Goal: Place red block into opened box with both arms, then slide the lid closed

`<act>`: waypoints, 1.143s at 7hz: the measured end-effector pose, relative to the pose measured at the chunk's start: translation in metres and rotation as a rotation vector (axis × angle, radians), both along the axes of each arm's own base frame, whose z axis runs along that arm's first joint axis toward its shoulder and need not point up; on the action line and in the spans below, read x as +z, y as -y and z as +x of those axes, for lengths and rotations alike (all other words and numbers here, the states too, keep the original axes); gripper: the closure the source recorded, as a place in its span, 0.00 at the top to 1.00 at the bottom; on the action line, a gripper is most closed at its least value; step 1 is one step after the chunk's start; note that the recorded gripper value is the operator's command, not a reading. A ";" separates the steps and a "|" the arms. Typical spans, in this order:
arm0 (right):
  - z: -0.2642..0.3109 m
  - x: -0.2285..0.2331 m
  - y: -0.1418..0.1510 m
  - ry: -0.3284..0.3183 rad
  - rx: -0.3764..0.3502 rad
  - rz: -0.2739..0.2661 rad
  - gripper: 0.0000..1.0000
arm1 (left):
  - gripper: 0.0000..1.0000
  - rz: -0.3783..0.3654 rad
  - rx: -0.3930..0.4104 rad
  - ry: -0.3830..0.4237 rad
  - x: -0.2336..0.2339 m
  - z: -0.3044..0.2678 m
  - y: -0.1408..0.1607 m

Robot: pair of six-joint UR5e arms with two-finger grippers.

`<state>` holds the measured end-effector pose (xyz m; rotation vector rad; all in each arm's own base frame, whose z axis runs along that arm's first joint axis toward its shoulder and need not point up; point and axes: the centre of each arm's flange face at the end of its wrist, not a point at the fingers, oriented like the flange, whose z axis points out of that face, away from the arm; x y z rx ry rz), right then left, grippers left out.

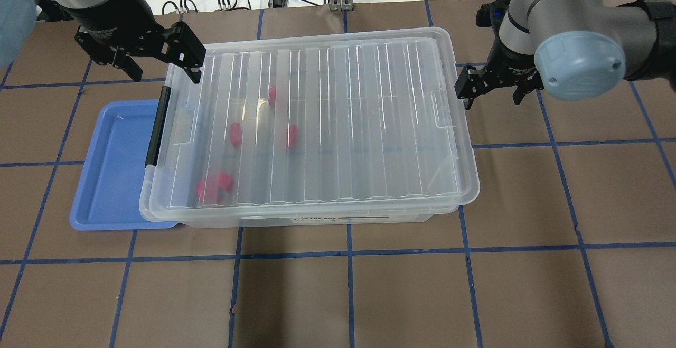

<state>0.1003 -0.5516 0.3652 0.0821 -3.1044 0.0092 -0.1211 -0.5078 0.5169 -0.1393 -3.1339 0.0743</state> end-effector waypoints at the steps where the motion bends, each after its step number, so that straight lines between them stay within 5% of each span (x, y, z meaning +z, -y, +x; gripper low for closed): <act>1: -0.001 0.019 0.006 -0.004 0.000 -0.027 1.00 | 1.00 0.000 0.000 0.000 0.000 0.000 0.000; 3: 0.006 0.089 0.006 -0.004 0.008 -0.038 1.00 | 1.00 0.001 0.000 0.000 0.000 0.000 0.000; 5: 0.035 0.150 -0.025 0.020 -0.036 -0.037 1.00 | 1.00 0.004 0.000 0.000 -0.002 0.000 0.002; 8: 0.053 0.136 -0.048 0.024 -0.099 -0.029 1.00 | 1.00 0.007 0.002 0.000 -0.004 0.000 0.003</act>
